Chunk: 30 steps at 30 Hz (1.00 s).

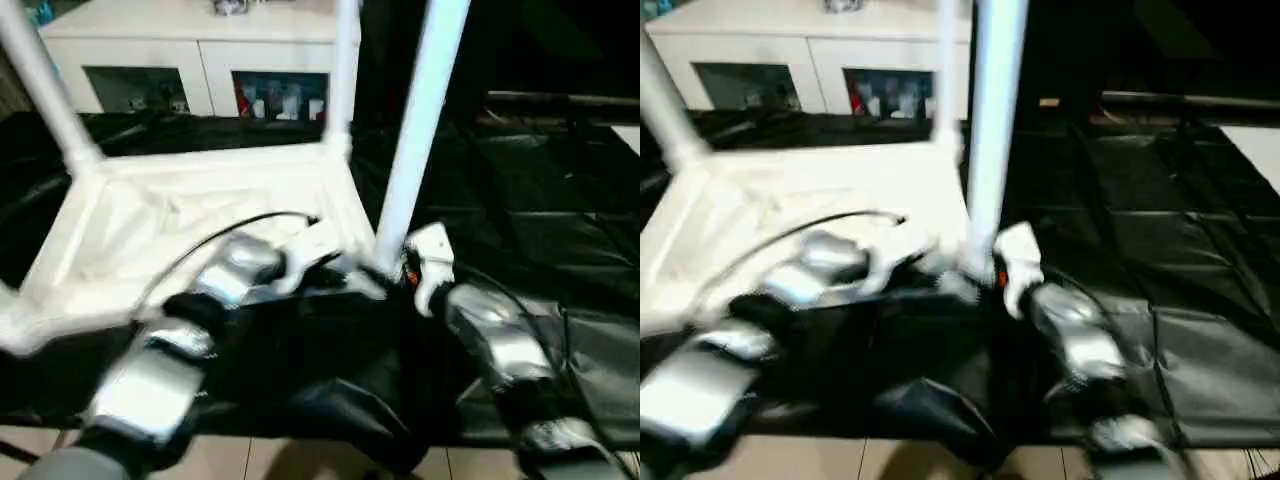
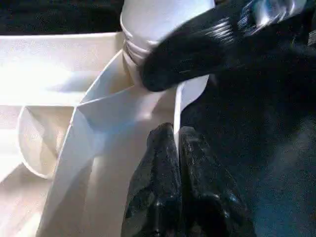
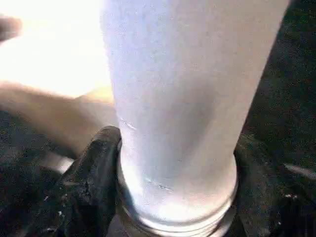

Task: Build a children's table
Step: Rotate leg to tighten

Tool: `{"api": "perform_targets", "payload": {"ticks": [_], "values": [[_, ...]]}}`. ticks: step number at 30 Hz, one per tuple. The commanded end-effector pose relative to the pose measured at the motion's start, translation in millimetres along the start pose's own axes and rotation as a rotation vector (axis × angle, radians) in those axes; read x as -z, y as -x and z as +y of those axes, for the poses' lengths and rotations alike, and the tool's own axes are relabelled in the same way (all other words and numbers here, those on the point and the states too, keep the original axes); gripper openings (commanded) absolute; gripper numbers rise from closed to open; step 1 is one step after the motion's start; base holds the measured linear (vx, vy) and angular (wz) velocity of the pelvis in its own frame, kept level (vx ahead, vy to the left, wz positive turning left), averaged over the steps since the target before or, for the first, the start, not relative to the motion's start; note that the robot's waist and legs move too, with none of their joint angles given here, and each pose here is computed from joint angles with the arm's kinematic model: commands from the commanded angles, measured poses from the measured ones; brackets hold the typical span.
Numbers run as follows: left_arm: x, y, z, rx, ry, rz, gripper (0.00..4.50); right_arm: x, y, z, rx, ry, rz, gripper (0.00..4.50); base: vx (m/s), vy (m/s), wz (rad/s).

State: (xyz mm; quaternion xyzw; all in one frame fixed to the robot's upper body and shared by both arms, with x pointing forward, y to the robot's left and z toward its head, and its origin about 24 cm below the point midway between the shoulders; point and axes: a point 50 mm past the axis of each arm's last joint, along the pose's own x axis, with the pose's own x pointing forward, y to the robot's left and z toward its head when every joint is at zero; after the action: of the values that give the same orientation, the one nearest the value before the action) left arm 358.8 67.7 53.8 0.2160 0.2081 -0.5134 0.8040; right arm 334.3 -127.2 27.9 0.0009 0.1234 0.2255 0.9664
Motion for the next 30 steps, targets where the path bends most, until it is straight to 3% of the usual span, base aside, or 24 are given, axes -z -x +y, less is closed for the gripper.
{"api": "perform_targets", "payload": {"ticks": [1, 5, 10, 13, 15, 19, 20, 23, 30], "values": [[10.0, 0.0, 5.5, -0.126, 0.07, 0.035, 0.0, 9.4, -3.7, 1.5, 0.094, -0.057, 0.036, 2.72, 0.0, 0.0, 0.0], [10.5, -2.2, 8.0, -0.205, 0.066, 0.062, 0.0, 7.0, -13.3, 9.4, 0.169, -0.058, 0.04, 2.72, 0.0, 0.0, 0.0], [11.9, -6.0, 2.0, -0.166, 0.053, 0.065, 0.0, -6.2, -21.2, 24.4, 0.054, -0.04, -0.037, 2.72, 0.0, 0.0, 0.0], [14.0, -4.1, -0.3, -0.113, 0.047, 0.049, 0.0, -18.4, -16.6, 21.8, -0.034, -0.016, -0.11, 3.42, 0.0, 0.0, 0.0], [14.7, -1.7, -1.8, -0.074, 0.026, 0.036, 0.0, -26.0, -10.7, 16.7, -0.094, 0.03, -0.136, 3.42, 0.0, 0.0, 0.0], [14.6, 1.1, -2.8, -0.037, 0.001, 0.02, 0.0, -29.4, -5.2, 10.7, -0.16, 0.09, -0.123, 3.73, 0.0, 0.0, 0.0], [14.4, 5.1, -3.3, 0.008, -0.011, 0.008, 0.0, -31.5, 1.8, 4.2, -0.253, 0.164, -0.097, 3.73, 0.0, 0.0, 0.0], [13.8, 8.9, -6.0, 0.079, -0.04, -0.009, 0.0, -30.1, 9.0, -1.5, -0.333, 0.239, -0.068, 3.73, 0.0, 0.0, 0.0], [17.1, 26.1, -10.7, 0.23, -0.082, -0.035, 0.0, -23.5, 15.3, 1.5, -0.487, 0.272, -0.024, 3.73, 0.0, 0.0, 0.0]]}}
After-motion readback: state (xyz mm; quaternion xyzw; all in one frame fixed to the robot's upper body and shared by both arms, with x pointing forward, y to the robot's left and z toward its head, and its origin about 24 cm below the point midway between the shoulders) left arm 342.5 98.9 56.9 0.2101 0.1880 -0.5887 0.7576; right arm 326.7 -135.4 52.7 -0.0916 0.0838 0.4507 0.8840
